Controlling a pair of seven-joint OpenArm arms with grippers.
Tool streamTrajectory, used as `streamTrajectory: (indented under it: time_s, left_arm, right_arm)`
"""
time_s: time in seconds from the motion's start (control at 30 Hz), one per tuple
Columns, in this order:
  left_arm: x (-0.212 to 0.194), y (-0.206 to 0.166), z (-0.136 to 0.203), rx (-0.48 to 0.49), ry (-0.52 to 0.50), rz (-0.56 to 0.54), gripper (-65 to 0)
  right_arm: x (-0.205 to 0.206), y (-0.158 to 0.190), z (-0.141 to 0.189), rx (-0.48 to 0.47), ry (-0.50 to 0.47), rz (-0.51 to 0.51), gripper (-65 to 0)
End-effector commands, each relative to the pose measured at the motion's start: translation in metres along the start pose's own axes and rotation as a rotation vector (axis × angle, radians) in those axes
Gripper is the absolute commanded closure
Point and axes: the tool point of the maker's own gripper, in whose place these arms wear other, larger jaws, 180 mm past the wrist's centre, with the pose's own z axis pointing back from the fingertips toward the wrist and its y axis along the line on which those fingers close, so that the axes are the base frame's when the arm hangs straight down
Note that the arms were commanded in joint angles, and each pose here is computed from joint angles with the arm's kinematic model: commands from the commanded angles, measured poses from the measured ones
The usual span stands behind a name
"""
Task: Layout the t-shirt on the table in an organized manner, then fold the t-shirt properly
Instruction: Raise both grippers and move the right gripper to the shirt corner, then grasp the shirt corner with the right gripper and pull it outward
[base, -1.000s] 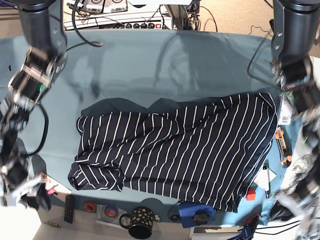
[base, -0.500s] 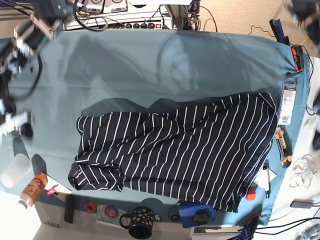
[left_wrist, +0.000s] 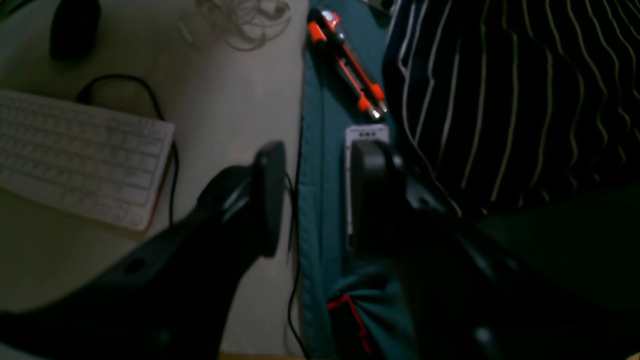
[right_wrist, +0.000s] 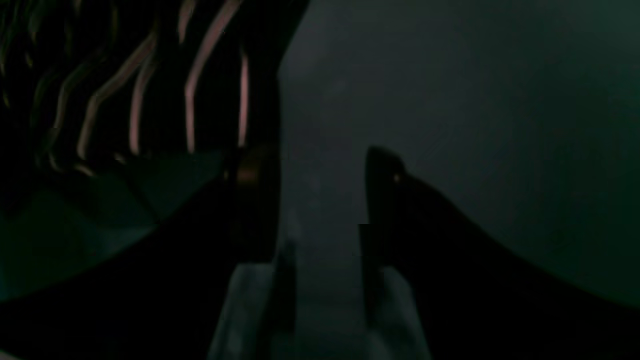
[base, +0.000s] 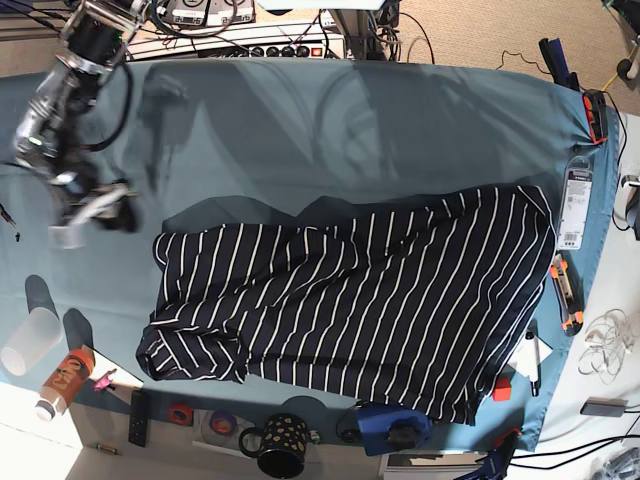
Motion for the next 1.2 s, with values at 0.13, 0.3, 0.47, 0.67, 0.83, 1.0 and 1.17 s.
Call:
streamTrajectory:
  time_s: [0.13, 0.3, 0.47, 0.67, 0.83, 1.0, 1.17]
  left_arm:
    - [0.017, 0.004, 0.005, 0.009, -0.052, -0.022, -21.7]
    - [0.018, 0.004, 0.005, 0.009, -0.056, -0.023, -21.7]
    - [0.018, 0.004, 0.005, 0.009, -0.056, -0.023, -21.7]
    - [0.018, 0.004, 0.005, 0.009, -0.056, -0.023, -21.7]
    - [0.019, 0.004, 0.005, 0.009, -0.059, -0.022, -21.7]
    - [0.018, 0.004, 0.005, 0.009, -0.058, -0.023, -21.7]
    - [0.019, 0.004, 0.005, 0.008, -0.059, -0.022, -21.7]
  right_arm:
    - [0.021, 0.027, -0.028, 0.105, -0.021, 0.034, -27.4]
    - [0.037, 0.057, -0.046, 0.162, -0.047, 0.082, -27.4]
    - [0.044, 0.078, -0.061, 0.169, -0.053, 0.09, -27.1]
    - [0.067, 0.098, -0.06, 0.237, -0.125, 0.044, 0.0]
    - [0.117, 0.135, -0.015, 0.344, -0.27, 0.122, 0.0]
    - [0.156, 0.148, 0.05, 0.283, -0.419, 0.291, 0.0]
    - [0.173, 0.119, 0.088, 0.144, -0.563, 0.287, 0.0]
